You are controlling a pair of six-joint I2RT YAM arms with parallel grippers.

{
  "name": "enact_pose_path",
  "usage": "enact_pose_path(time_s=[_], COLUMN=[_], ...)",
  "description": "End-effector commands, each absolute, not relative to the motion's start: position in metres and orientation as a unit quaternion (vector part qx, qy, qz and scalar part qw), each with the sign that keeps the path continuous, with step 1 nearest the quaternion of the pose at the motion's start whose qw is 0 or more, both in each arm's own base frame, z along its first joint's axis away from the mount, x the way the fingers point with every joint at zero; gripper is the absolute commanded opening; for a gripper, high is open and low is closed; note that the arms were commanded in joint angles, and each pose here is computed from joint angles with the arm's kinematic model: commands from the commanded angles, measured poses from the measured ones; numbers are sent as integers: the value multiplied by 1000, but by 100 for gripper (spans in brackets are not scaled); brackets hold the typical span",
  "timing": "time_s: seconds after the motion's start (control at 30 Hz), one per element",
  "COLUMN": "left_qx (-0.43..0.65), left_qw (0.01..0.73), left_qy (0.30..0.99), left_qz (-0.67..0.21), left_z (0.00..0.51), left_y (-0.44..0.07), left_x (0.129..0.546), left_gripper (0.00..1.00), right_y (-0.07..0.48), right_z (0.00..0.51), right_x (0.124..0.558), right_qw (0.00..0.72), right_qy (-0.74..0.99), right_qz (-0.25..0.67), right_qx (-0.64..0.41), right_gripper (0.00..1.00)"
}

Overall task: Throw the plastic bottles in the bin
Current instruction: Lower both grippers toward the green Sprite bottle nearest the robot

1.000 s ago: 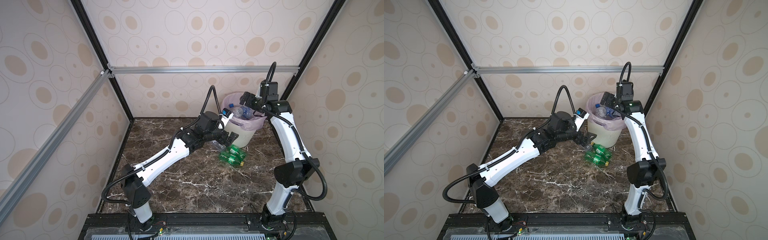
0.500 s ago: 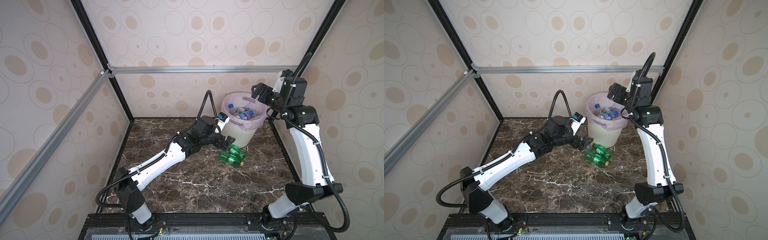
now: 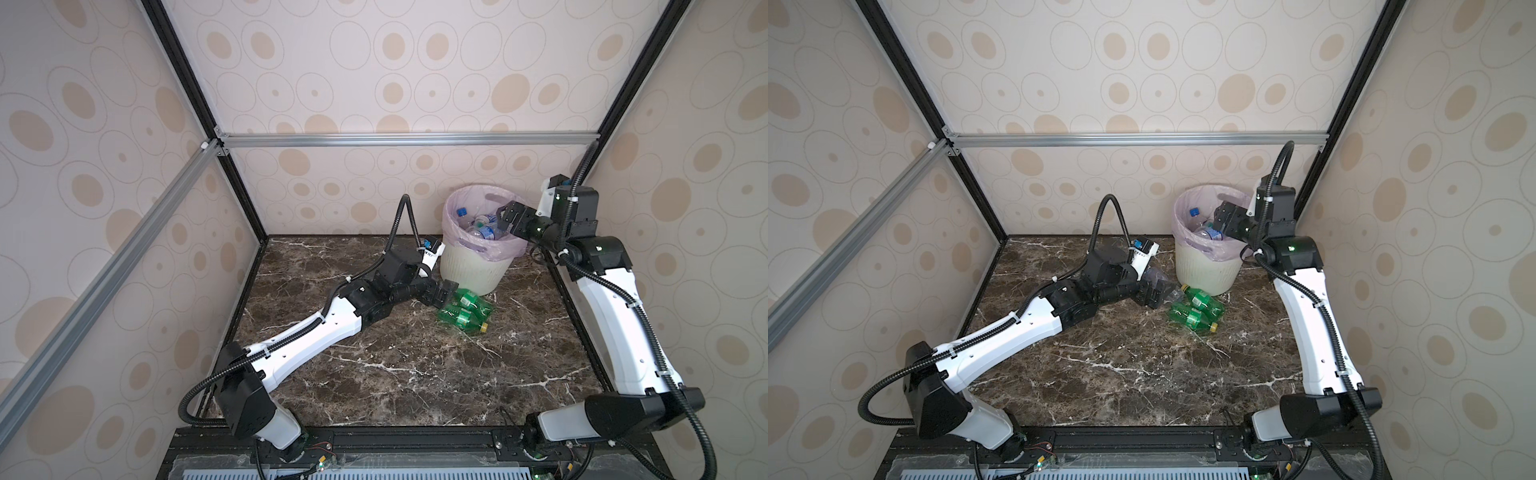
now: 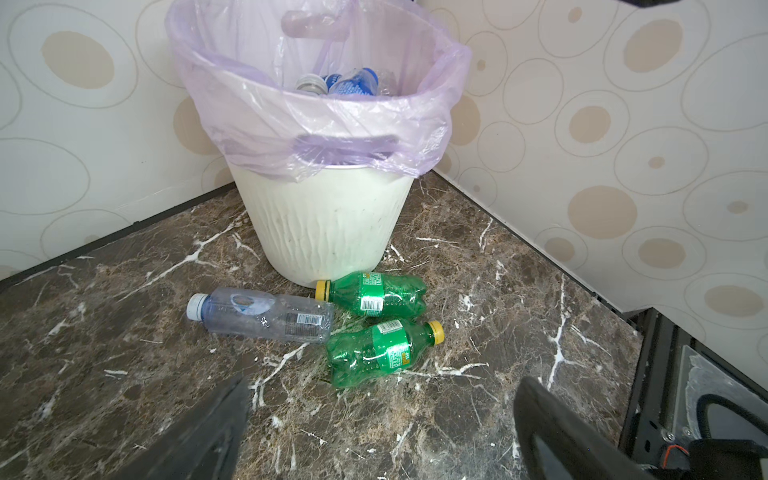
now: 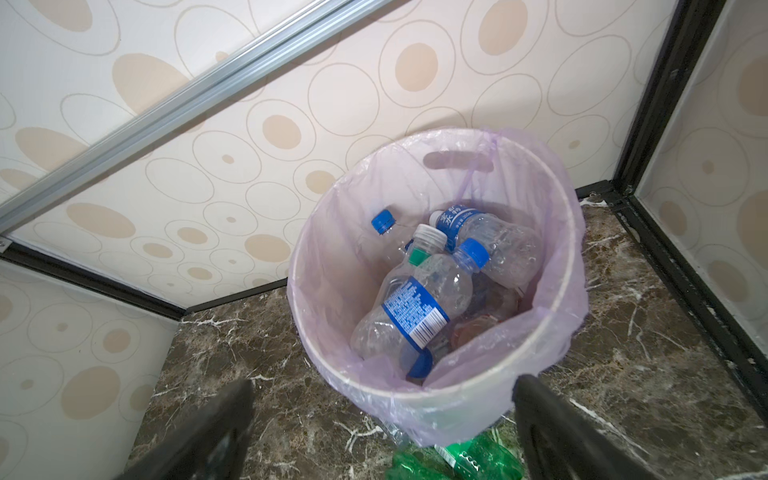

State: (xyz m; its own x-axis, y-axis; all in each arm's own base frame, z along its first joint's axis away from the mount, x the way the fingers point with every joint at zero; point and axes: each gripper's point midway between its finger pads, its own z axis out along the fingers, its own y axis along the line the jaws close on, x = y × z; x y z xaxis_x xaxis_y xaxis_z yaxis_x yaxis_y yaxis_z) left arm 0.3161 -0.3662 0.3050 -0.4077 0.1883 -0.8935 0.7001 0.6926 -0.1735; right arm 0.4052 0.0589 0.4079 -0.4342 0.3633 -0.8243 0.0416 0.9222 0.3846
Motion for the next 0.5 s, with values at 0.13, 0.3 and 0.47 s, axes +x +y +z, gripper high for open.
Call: enact_pose_path(time_s=[0.13, 0.3, 0.47], left_qx=[232, 174, 121], left_qw=[493, 487, 457], left_qy=[796, 816, 840], left_qz=[-263, -259, -266], left_z=[310, 292, 258], left_y=[-352, -335, -316], left_x=[326, 337, 340], left_gripper=[99, 99, 99], right_y=[70, 85, 105], right_z=[343, 281, 219], right_x=[375, 355, 337], right_qw=[477, 431, 377], right_qy=[860, 888, 915], right_qz=[147, 129, 121], right_qx=[109, 99, 78], right_gripper=[100, 100, 100])
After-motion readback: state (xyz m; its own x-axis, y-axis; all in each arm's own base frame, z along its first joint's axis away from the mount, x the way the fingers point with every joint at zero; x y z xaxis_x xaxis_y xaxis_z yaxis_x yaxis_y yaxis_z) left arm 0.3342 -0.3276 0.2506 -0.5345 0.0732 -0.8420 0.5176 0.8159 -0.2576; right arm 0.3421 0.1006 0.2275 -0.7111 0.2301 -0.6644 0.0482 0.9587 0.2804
